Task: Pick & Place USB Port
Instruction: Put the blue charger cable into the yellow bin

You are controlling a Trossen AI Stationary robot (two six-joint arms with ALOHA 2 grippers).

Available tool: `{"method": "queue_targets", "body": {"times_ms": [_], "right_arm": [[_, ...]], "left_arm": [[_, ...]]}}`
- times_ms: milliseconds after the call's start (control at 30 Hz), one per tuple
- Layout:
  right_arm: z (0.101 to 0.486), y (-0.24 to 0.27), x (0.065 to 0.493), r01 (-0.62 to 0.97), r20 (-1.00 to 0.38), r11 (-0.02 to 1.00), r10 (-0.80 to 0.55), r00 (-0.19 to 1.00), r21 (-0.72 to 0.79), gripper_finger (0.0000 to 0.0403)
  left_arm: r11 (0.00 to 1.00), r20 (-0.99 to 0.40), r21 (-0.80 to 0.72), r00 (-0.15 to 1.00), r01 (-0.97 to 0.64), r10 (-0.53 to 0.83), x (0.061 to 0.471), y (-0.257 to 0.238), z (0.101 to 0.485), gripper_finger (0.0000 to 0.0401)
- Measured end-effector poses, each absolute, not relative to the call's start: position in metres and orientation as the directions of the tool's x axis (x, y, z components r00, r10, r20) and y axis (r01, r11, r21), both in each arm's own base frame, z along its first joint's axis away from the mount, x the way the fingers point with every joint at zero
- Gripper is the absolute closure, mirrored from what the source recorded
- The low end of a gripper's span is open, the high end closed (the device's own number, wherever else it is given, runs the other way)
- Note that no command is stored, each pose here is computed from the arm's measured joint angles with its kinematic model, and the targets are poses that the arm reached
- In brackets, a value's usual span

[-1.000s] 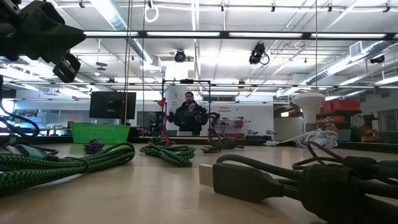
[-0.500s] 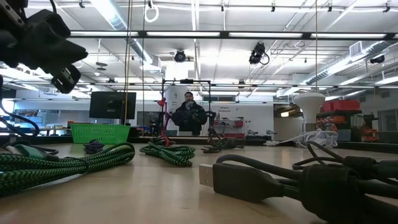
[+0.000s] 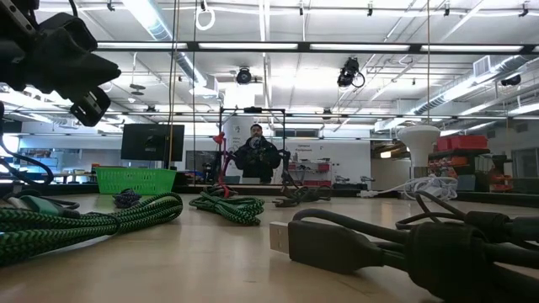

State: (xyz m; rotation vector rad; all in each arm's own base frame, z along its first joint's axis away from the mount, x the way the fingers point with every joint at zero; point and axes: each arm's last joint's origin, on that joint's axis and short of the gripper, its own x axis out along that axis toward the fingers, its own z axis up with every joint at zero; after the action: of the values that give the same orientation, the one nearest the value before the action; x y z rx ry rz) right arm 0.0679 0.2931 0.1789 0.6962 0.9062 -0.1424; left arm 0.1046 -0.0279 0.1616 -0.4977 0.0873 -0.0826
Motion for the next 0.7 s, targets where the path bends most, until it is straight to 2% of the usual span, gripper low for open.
{"method": "queue_targets", "body": {"times_ms": [233, 700], "right_arm": [[0.1775, 0.2917, 0.0670, 0.428, -0.786, 0.764, 0.163, 0.596, 0.483, 0.0379], [0.1770, 0.2895, 0.0684, 0.428, -0.780, 0.770, 0.140, 0.610, 0.473, 0.0297]], "left_arm": [[0.876, -0.062, -0.480, 0.993, 0.059, -0.100, 0.1047, -0.0279, 0.1619, 0.0369], [0.876, -0.064, -0.478, 0.993, 0.058, -0.100, 0.1049, -0.0280, 0.1616, 0.0369]]}}
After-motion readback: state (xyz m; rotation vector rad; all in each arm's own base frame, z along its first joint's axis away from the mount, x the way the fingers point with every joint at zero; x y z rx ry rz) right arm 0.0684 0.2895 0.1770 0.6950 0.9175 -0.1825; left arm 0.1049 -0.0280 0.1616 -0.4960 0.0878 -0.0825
